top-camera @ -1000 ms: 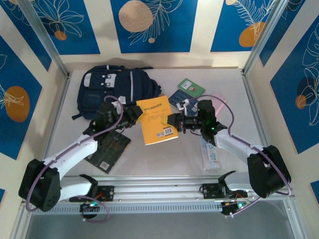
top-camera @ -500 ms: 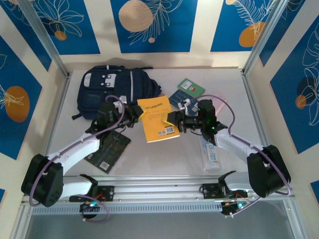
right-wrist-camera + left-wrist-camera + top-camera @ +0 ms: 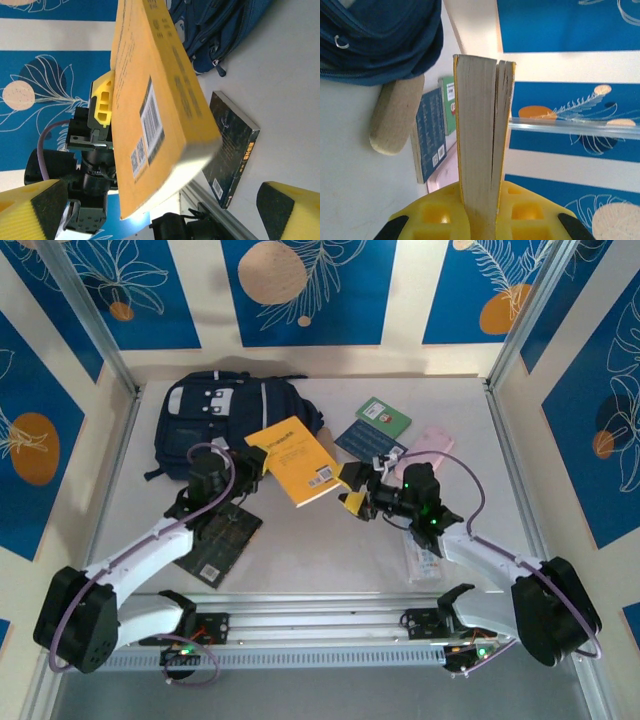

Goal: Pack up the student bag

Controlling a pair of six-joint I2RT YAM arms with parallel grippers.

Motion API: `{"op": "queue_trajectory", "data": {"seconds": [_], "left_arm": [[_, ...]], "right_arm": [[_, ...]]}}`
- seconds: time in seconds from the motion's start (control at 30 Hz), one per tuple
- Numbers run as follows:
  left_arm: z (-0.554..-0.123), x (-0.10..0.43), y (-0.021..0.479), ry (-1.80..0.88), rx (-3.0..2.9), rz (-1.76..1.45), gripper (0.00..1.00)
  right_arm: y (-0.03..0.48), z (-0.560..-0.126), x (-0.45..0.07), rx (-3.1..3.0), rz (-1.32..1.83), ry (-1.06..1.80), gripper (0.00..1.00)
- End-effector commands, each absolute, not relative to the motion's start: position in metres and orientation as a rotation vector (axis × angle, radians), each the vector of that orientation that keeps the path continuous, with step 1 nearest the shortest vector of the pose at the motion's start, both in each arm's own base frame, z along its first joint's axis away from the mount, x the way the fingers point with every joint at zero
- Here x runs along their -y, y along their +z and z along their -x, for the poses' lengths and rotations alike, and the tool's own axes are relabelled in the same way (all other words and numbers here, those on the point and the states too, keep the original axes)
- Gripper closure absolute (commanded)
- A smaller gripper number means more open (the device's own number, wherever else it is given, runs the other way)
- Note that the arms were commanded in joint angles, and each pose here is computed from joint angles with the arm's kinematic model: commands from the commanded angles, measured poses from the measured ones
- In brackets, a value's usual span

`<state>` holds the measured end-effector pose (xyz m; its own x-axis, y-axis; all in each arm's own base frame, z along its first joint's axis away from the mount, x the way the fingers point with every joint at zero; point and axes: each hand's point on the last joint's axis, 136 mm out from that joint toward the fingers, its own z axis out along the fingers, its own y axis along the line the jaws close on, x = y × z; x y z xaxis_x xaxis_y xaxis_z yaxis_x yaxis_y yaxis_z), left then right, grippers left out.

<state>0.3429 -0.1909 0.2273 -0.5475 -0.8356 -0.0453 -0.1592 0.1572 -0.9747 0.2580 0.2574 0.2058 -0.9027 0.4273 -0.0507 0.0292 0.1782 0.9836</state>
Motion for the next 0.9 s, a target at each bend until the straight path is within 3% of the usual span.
{"op": "queue_trajectory", "data": {"seconds": [0.0,0.43,0.7,0.87], "left_arm": [[-0.354,0.184,0.273,-1.492,-1.662,0.955,1.0],[-0.357,0.187,0.28,-1.51,-1.634,0.98,1.0],[-0.353,0.186,0.274,-1.473,-1.664,0.977,1.0],[-0.353,0.194,0.27,-1.489,-1.683,0.964,1.0]], "right_arm": [[0.225,-0.267,-0.263,-2.042,-0.478,1.8,0.02],[0.26,-0.296,-0.31,-1.946,-0.439,1.933,0.17],[0.266,-0.308,-0.303,-1.936,-0.46,1.823,0.51],[0.257,-0.316,-0.306,-1.977,-0.465,1.782,0.59]]}}
